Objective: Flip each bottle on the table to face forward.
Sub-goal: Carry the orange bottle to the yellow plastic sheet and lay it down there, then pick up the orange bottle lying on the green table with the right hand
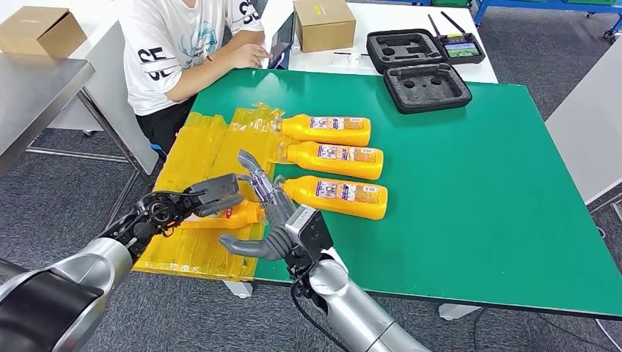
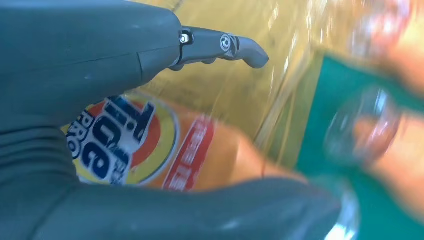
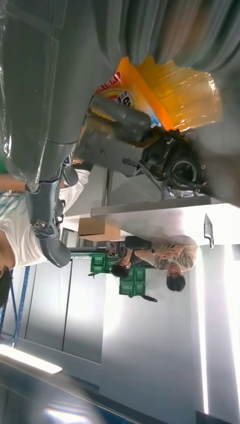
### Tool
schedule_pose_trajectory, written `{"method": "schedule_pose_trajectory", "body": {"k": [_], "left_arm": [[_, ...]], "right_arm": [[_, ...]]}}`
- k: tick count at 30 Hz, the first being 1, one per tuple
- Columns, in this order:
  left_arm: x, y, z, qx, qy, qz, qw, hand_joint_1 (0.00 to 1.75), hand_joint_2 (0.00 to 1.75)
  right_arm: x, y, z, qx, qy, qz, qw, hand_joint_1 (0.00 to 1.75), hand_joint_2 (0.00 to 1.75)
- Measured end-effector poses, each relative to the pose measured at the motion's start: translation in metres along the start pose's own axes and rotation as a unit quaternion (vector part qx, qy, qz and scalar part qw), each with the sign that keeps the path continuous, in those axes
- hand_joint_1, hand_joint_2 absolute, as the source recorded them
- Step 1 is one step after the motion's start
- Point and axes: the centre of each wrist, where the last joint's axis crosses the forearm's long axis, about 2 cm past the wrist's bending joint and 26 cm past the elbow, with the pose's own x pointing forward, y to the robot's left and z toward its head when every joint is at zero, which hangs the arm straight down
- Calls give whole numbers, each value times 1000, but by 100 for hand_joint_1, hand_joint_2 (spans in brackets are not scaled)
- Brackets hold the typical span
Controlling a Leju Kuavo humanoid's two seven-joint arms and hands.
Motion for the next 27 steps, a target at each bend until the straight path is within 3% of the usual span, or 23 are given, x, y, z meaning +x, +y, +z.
{"method": "schedule_pose_trajectory", "body": {"k": [4,7,10,18,22,27], "left_arm": [[-7,-9,2,196,-58,-30,978,0,0],[-6,-13,5,379,-115,-66,916,0,0],[-4,-20,10,492,-130,-88,856,0,0],[9,-23,17,555,-153,-98,811,0,0],[8,-27,21,584,-150,-54,796,0,0],[8,-26,29,616,-154,-13,773,0,0]], "right_arm": [[0,2,1,4,6,2,1000,0,175],[1,5,1,7,9,-1,1000,0,175],[1,9,0,10,8,-7,1000,0,175],[3,13,0,15,-24,33,999,0,175],[15,9,-2,-20,-70,117,990,0,175],[28,-9,-2,-67,-118,244,960,0,175]]}}
